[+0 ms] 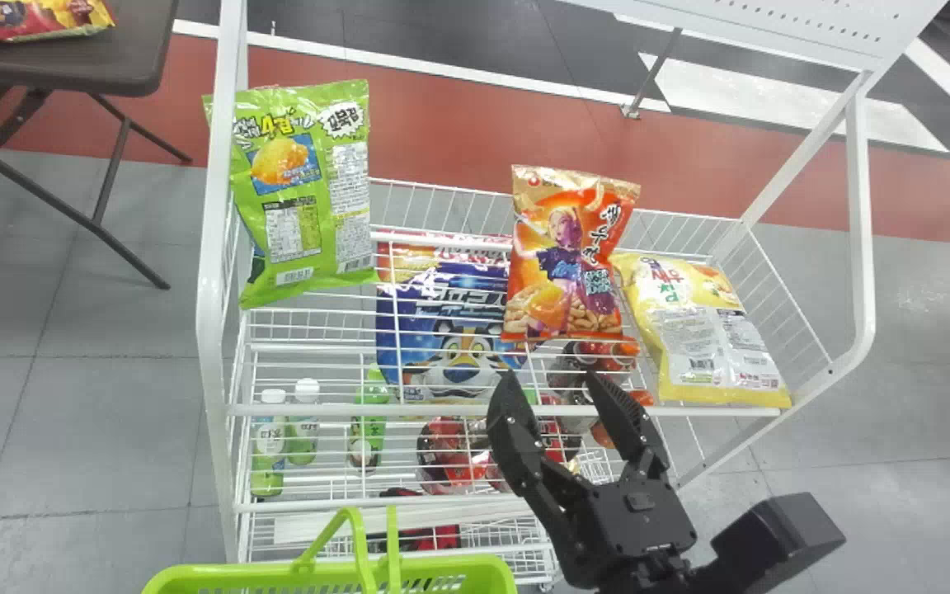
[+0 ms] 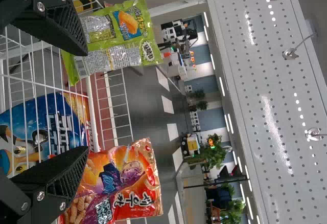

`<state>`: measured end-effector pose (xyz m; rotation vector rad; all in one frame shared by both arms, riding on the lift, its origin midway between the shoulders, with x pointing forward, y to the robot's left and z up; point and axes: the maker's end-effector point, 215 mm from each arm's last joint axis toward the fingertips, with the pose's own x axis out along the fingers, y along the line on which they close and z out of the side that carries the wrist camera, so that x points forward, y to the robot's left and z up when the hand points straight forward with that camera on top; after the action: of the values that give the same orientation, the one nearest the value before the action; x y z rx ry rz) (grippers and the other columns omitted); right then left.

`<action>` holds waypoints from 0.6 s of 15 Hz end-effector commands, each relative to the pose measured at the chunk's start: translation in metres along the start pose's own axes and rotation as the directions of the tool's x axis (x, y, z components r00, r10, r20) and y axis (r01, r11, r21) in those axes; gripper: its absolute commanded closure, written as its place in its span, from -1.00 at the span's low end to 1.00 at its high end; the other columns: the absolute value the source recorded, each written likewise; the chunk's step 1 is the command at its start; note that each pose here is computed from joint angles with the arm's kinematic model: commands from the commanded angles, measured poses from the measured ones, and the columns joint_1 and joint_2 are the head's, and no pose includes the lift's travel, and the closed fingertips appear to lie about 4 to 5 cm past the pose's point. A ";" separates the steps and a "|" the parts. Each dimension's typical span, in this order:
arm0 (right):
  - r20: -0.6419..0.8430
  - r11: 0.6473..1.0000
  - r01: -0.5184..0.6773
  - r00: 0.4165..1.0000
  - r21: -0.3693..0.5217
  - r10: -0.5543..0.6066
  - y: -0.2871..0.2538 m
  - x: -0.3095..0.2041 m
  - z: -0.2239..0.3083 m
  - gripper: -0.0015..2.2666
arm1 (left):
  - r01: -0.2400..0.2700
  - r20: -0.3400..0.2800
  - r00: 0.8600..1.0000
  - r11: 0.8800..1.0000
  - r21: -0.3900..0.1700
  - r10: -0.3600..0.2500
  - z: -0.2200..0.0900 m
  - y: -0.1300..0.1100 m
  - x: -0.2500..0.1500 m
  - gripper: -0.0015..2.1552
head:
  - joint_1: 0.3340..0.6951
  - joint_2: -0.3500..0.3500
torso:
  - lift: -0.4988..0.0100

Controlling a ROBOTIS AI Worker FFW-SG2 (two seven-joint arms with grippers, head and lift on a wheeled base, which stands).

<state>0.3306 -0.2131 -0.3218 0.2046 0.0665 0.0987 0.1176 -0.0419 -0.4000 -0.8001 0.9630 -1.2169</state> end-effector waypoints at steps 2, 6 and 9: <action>0.006 1.000 -0.002 1.000 -0.003 0.002 0.000 0.000 0.002 -0.84 | 0.000 0.000 1.000 1.000 0.000 0.000 -0.001 -0.001 0.000 0.98 | 1.00 -1.00 | 0.94; 0.016 1.000 -0.004 1.000 -0.007 0.004 0.000 -0.001 0.005 -0.84 | -0.001 -0.002 1.000 1.000 0.006 0.001 0.000 -0.003 0.001 0.98 | 1.00 -1.00 | 0.94; 0.017 1.000 -0.006 1.000 -0.009 0.006 0.001 -0.002 0.006 -0.84 | -0.004 -0.006 1.000 1.000 0.006 0.004 -0.002 -0.003 0.001 0.98 | 1.00 -1.00 | 0.94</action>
<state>0.3297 -0.2139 -0.3156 0.1978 0.0471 0.1019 0.1157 -0.0434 -0.3979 -0.7928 0.9621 -1.2190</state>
